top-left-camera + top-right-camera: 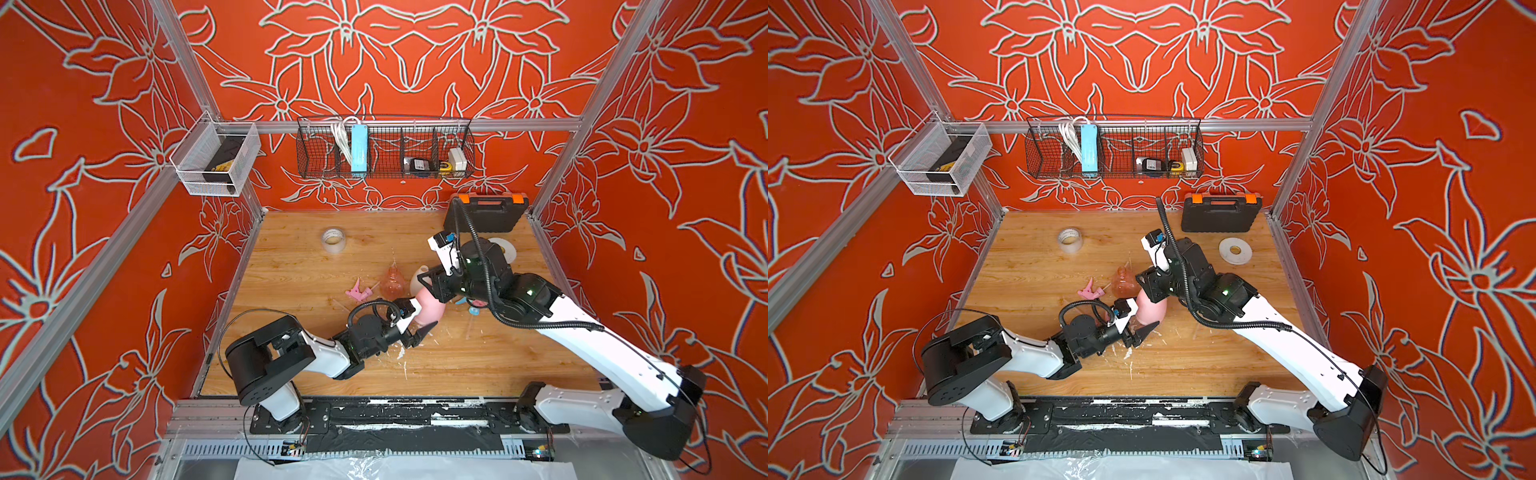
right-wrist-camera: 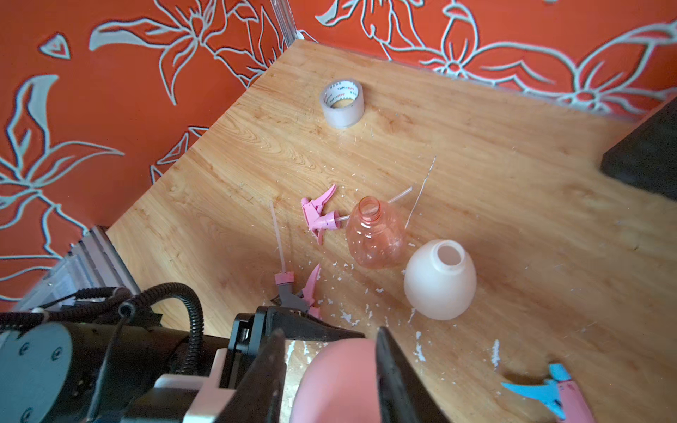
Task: Attach spray nozzles to spray bottles
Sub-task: Pick up the spray bottle from the center of the board, then pick up the spray nozzle from the center of the board.
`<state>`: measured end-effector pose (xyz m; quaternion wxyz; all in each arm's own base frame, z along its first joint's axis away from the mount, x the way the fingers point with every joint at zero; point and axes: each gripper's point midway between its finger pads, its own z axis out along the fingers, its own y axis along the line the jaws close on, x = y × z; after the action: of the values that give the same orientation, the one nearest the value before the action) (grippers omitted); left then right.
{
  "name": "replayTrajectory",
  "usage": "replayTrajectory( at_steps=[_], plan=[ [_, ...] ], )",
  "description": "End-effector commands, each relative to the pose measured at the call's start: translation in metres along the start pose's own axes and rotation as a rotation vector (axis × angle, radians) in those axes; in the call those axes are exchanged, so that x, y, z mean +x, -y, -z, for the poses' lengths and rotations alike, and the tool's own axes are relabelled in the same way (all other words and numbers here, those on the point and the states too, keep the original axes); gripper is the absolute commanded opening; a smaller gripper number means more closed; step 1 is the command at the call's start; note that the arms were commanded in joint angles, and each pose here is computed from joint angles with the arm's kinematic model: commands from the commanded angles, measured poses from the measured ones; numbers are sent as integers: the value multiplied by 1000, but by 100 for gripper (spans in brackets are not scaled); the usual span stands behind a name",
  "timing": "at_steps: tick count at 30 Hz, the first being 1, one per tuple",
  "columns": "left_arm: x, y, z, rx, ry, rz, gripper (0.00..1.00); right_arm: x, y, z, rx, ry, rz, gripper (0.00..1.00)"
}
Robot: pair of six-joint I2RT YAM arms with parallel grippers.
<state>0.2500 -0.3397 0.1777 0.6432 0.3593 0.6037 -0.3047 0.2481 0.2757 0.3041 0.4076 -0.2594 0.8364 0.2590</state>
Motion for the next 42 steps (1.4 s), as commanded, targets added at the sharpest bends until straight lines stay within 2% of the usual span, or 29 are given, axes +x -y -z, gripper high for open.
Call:
replayTrajectory(
  at_steps=[1, 5, 8, 10, 13, 16, 18, 21, 28, 42],
  plan=[
    [-15, -13, -5, 3, 49, -41, 51, -20, 7, 9, 63, 39, 9, 54],
    [-15, -28, -3, -26, 42, -65, 51, -45, 27, 25, 138, 100, -23, 65],
    [-9, -30, -1, -38, 29, -82, 51, -52, 50, 38, 182, 137, -80, 66],
    [-5, -27, 1, -26, 37, -74, 51, -43, 71, 41, 222, 108, -131, 66],
    [0, -22, 7, -2, 45, -24, 51, 0, 110, 37, 304, -3, -257, 66],
    [4, -16, 13, 18, 43, 43, 49, 68, 145, 25, 358, -145, -402, 66],
    [10, -10, 14, 27, 28, 43, 48, 110, 166, 20, 400, -220, -504, 66],
    [15, -2, 15, 27, 33, 26, 48, 149, 185, 10, 402, -281, -627, 65],
    [12, 12, 23, 23, 89, -9, 48, 197, 203, -11, 398, -444, -713, 59],
    [15, 19, 17, 51, 35, 3, 50, 233, 227, -47, 427, -541, -742, 45]
  ],
)
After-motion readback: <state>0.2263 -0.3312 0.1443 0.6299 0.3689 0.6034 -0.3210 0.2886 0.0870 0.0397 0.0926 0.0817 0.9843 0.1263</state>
